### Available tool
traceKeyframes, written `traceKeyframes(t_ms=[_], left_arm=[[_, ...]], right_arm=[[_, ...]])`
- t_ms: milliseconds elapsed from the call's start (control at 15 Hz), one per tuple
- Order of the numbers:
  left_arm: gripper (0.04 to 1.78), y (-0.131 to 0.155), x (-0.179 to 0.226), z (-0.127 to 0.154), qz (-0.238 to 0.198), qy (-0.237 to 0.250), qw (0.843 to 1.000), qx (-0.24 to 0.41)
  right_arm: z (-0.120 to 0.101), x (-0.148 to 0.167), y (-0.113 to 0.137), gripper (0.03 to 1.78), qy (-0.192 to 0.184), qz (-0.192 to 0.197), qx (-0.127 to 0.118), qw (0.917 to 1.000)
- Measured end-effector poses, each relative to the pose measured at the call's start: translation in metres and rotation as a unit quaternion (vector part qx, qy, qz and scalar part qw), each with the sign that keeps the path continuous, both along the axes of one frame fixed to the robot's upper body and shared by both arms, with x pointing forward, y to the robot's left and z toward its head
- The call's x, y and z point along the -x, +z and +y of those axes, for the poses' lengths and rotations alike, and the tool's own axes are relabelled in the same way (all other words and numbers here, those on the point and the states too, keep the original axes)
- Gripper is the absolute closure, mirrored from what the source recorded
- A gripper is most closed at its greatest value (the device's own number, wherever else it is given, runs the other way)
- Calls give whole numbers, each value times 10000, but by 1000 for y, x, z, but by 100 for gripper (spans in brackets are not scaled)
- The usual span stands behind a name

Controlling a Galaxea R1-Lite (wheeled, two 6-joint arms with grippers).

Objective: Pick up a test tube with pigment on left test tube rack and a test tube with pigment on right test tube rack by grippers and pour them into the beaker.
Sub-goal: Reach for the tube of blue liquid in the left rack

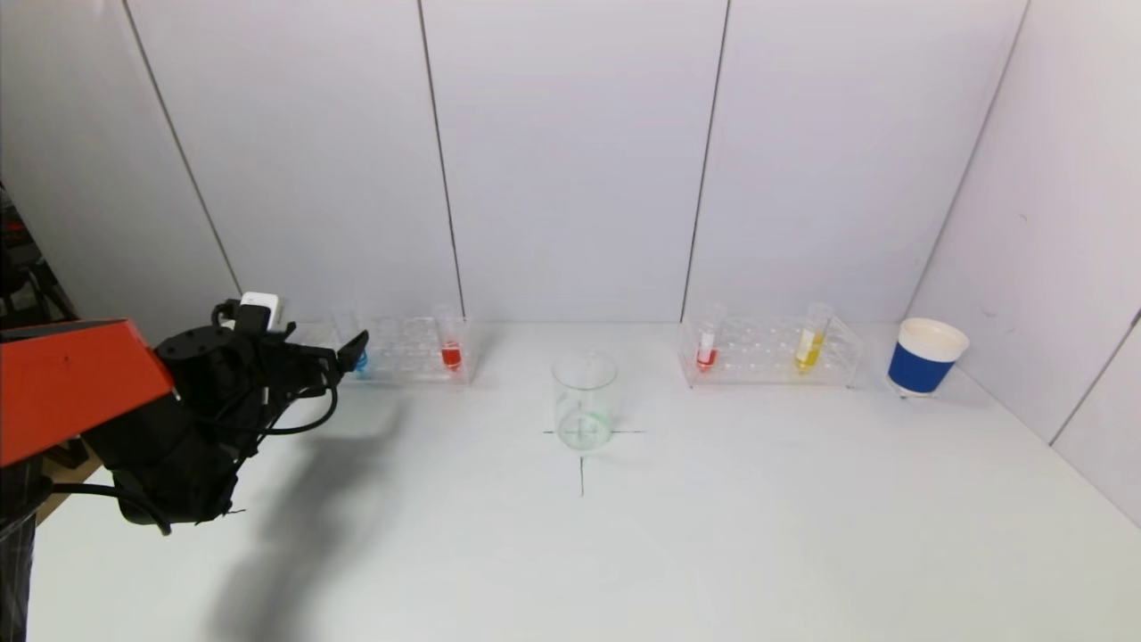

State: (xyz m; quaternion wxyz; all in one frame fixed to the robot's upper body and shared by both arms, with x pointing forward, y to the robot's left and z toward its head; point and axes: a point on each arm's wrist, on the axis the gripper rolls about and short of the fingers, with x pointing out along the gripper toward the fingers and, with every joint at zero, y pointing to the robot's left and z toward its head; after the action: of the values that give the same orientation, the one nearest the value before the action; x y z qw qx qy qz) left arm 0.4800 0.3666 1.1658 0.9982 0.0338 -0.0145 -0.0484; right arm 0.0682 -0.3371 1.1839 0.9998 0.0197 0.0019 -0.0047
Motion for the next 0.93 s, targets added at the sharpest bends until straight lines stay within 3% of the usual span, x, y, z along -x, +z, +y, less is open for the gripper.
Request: traceKeyframes(t_ms=[933], left_arm=[[6, -6, -21, 3, 82, 15, 10000, -1]], right_arm=[[0, 0, 0, 4, 0, -4, 0, 10000]])
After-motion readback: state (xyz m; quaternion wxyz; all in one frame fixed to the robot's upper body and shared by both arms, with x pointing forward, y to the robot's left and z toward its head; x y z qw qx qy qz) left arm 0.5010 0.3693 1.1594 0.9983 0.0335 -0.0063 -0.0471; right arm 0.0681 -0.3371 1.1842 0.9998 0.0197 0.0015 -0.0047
